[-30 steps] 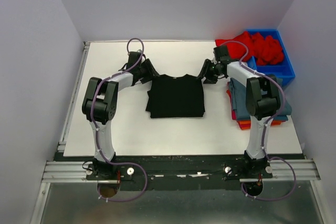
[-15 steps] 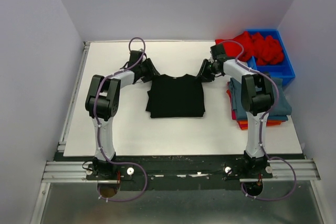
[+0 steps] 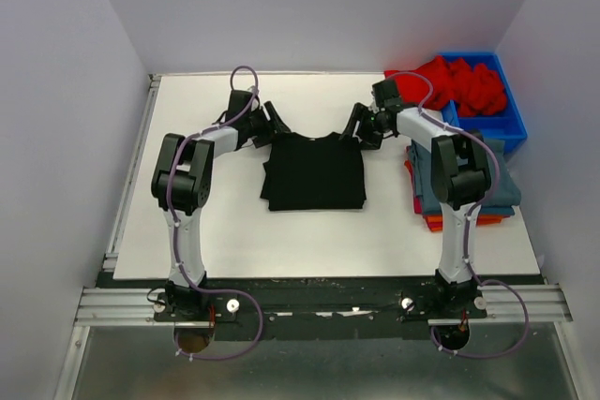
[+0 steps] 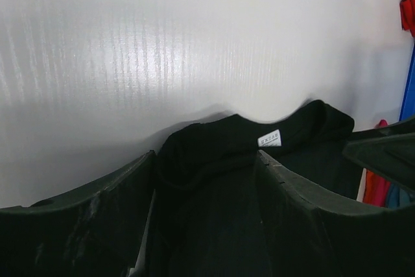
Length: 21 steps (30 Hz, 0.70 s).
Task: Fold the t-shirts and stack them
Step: Fold the long partially folded tshirt into a neat square, then put the neatly folded tshirt into the corner of the board with both arms
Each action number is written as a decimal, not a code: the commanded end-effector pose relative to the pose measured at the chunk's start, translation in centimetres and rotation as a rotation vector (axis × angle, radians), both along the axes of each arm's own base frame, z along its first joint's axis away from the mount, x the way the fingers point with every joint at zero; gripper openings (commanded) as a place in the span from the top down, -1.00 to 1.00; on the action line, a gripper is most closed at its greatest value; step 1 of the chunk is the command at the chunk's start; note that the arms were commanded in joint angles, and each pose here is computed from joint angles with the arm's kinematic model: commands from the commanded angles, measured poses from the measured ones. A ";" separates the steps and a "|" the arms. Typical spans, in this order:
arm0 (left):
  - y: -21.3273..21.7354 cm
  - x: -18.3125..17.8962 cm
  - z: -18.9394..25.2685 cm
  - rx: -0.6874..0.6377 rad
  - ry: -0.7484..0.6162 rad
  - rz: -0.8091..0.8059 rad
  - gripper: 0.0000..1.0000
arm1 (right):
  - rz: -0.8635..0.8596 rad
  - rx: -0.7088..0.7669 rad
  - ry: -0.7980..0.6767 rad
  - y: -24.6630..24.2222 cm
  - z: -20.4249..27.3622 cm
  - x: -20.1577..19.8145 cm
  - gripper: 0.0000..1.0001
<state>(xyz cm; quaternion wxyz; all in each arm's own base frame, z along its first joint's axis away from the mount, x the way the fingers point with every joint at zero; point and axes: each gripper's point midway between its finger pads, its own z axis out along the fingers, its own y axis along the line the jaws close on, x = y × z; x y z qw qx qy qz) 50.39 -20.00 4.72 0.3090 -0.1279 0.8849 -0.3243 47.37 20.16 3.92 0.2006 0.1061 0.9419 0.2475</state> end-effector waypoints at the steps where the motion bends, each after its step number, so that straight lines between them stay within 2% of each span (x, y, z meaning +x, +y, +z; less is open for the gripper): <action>1: 2.2 -2.9 -2.5 0.044 0.094 0.002 -0.53 | -0.008 -0.041 0.027 -0.9 -0.9 -1.4 -0.45; 8: 2.7 -4.8 -2.8 0.061 0.103 -0.009 -0.53 | -0.007 -0.049 0.026 -1.2 -1.1 -2.3 -0.39; 13: 2.0 -3.9 -3.1 0.065 0.102 -0.021 -0.47 | 0.002 -0.047 0.054 -1.0 -1.7 -2.3 -0.22; 15: 1.8 -3.7 -3.7 0.089 0.126 -0.024 -0.28 | 0.003 -0.048 0.070 -1.0 -2.2 -2.4 -0.18; 17: 1.7 -3.7 -4.6 0.109 0.157 -0.027 -0.17 | 0.006 -0.043 0.077 -0.9 -2.4 -2.6 -0.15; 21: 1.0 -3.7 -5.5 0.110 0.168 -0.032 -0.11 | 0.009 -0.038 0.073 -0.5 -2.3 -2.5 -0.06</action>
